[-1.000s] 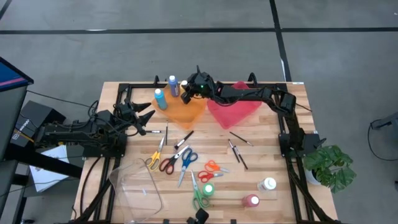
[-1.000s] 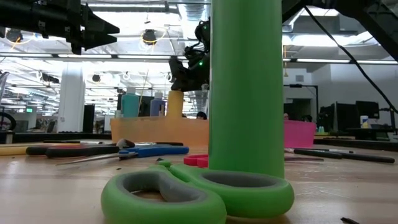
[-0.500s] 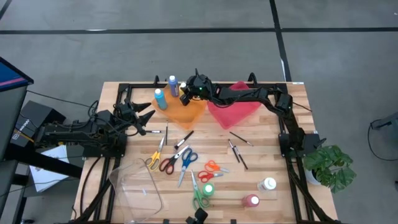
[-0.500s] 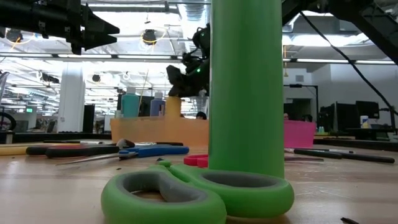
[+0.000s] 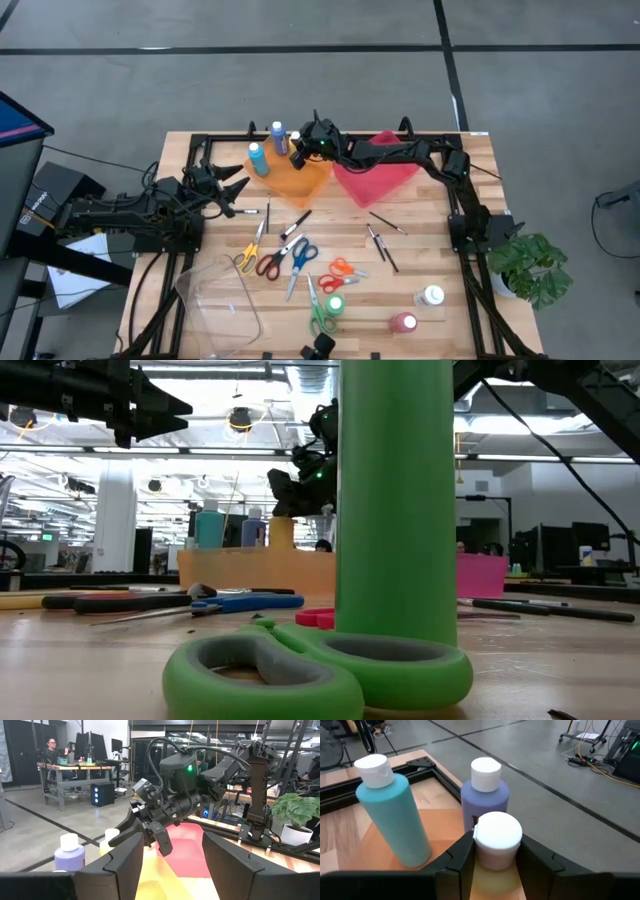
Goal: Pick & Place Paint Supplies
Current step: Put the yellow paint bottle into the orange bin
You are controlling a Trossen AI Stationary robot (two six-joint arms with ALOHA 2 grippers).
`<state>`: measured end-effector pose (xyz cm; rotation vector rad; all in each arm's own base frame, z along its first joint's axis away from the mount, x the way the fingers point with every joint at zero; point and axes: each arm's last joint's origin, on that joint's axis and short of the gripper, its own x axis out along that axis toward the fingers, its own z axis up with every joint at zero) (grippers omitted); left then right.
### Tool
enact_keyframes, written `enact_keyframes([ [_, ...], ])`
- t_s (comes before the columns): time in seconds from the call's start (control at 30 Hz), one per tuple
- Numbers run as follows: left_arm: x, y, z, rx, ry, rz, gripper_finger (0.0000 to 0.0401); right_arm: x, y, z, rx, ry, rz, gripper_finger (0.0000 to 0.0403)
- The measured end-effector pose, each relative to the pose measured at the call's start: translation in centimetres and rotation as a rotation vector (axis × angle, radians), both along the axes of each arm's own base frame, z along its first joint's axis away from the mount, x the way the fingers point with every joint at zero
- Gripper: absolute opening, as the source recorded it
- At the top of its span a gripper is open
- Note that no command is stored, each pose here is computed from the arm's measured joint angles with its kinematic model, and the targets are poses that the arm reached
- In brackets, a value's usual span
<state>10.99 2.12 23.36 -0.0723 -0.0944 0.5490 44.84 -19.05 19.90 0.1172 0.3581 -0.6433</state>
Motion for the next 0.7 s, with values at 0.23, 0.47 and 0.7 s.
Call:
enact_keyframes([
  [0.23,0.0,0.0,0.0,0.0,0.0,0.0,0.02,0.0,0.0,-0.2,0.005,0.003,0.005,0.015],
  [0.47,0.0,0.0,0.0,0.0,0.0,0.0,0.02,0.1,0.1,-0.2,0.006,0.007,0.008,0.0222],
  [0.7,0.0,0.0,0.0,0.0,0.001,0.0,0.02,0.2,1.3,2.0,-0.016,0.012,0.046,0.0277],
])
